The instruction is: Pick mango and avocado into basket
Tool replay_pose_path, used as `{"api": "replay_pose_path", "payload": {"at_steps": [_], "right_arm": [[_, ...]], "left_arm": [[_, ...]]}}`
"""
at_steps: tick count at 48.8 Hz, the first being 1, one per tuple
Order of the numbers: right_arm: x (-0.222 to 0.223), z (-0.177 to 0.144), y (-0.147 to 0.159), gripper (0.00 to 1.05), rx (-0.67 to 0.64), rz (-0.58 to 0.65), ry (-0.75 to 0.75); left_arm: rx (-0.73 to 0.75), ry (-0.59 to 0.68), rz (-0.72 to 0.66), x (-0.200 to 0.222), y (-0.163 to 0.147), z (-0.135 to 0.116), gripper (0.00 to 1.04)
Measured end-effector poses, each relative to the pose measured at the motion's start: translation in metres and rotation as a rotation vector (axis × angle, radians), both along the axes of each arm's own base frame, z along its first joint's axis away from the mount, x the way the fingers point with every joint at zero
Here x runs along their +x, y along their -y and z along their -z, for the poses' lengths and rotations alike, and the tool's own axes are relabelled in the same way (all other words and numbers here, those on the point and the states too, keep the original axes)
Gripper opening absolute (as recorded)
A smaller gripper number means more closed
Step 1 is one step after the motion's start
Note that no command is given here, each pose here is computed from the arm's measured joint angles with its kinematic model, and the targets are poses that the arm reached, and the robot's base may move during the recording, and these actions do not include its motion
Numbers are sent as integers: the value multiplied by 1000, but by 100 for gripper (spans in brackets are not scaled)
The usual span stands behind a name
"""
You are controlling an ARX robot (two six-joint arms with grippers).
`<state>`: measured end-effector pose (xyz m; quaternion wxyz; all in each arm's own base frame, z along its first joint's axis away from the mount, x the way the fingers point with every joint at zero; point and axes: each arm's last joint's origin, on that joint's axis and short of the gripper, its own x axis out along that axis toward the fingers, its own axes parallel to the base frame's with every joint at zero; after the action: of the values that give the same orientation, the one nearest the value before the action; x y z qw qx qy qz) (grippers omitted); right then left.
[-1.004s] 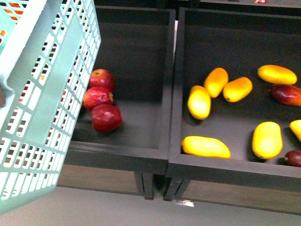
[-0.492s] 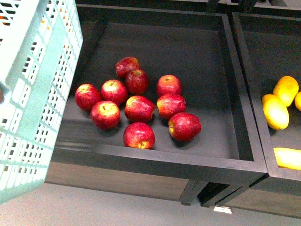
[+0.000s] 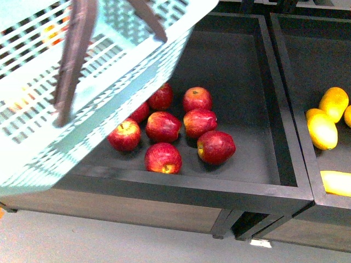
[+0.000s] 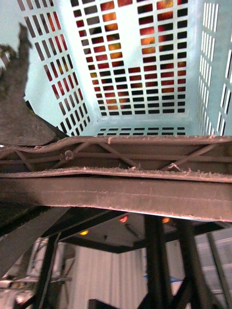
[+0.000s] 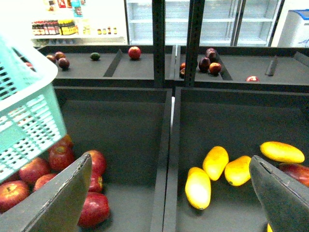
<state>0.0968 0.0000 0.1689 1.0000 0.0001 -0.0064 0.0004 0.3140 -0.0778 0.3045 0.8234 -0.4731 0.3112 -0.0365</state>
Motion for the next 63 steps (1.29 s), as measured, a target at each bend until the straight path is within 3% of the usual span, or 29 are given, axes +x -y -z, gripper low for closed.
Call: {"api": "replay_pose_path", "payload": {"at_steps": [12,25,49,51,54,56,63], "right_arm": [[0,0,0,96,0,0,0],[0,0,0,96,0,0,0],[0,0,0,96,0,0,0],[1,1,0,96,37,8,-102],[6,1,5,96,126,49,-450],[12,6,11,96,169,65,-561],[41,7,50,96,218,168,-600]], "left_arm": [[-3,9,149,8,48,-13,21],[56,8,266,3,85,-6,21],[65,13,287,0,91,-7,21],[62,13,292,0,91,-7,21],[61,13,292,0,91,-7,21],[61,15,295,0,92,-7,21],[62,15,291,0,91,-7,21]]}}
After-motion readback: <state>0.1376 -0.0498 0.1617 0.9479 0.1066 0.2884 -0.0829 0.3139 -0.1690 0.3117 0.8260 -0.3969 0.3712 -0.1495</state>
